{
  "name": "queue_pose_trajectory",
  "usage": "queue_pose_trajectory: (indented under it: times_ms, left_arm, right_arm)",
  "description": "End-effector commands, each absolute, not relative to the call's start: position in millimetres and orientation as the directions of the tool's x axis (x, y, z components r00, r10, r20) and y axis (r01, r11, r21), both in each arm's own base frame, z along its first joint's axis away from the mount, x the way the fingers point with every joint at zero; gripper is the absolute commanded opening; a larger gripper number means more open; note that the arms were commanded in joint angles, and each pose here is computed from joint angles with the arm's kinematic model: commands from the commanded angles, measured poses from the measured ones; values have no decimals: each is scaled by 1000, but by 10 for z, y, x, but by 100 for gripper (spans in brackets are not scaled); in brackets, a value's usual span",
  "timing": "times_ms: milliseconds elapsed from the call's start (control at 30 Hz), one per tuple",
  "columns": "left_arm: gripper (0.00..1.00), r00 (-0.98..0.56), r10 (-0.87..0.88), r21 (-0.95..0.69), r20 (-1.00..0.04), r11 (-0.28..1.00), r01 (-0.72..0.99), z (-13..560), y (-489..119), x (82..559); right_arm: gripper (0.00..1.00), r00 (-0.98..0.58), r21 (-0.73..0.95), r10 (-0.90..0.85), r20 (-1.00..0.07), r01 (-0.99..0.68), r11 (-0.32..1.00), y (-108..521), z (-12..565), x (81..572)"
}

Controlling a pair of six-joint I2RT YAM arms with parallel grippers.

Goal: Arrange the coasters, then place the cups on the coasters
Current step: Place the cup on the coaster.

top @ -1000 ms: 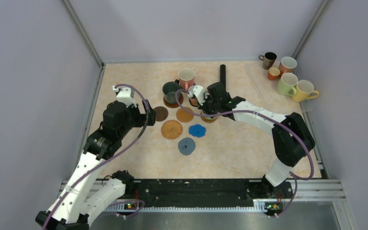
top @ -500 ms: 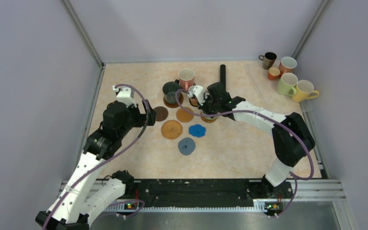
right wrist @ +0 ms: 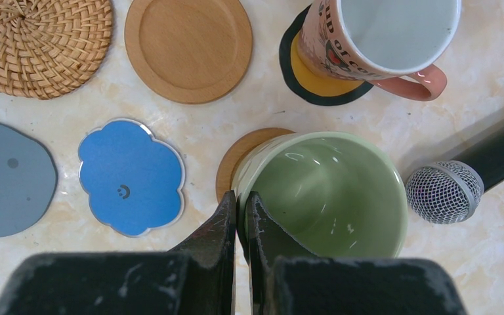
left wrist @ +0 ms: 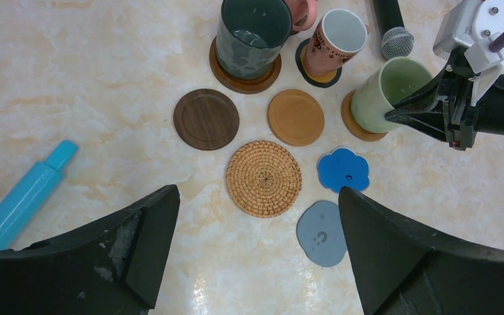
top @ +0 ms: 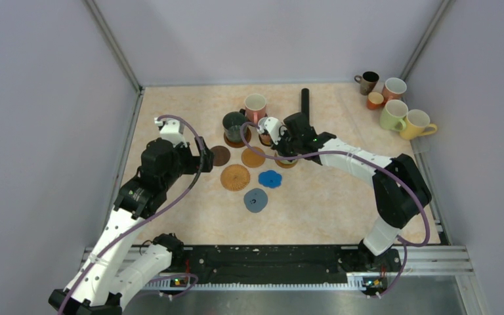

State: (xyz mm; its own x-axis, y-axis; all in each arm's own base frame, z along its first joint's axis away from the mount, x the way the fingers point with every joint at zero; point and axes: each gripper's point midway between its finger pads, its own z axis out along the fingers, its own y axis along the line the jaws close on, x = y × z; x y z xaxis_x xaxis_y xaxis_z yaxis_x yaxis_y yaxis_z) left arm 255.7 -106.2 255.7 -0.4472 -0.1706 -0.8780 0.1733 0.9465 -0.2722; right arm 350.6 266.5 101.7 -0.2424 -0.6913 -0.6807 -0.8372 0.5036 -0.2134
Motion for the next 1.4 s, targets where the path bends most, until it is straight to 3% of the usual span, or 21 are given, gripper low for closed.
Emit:
queue_pose_trajectory:
  times_ms: [0, 1367]
  left_arm:
    - [96, -429, -183, -284, -885, 941, 185, 2600, -1091, 2600]
    - [96, -432, -186, -291, -883, 938, 190, 2600, -1104, 2603]
  right_arm:
    - [0, -154, -256, -632, -760, -822, 509, 2799, 1503, 3617]
    - [0, -156, -258, -606, -780, -802, 539, 2795, 1607, 3641]
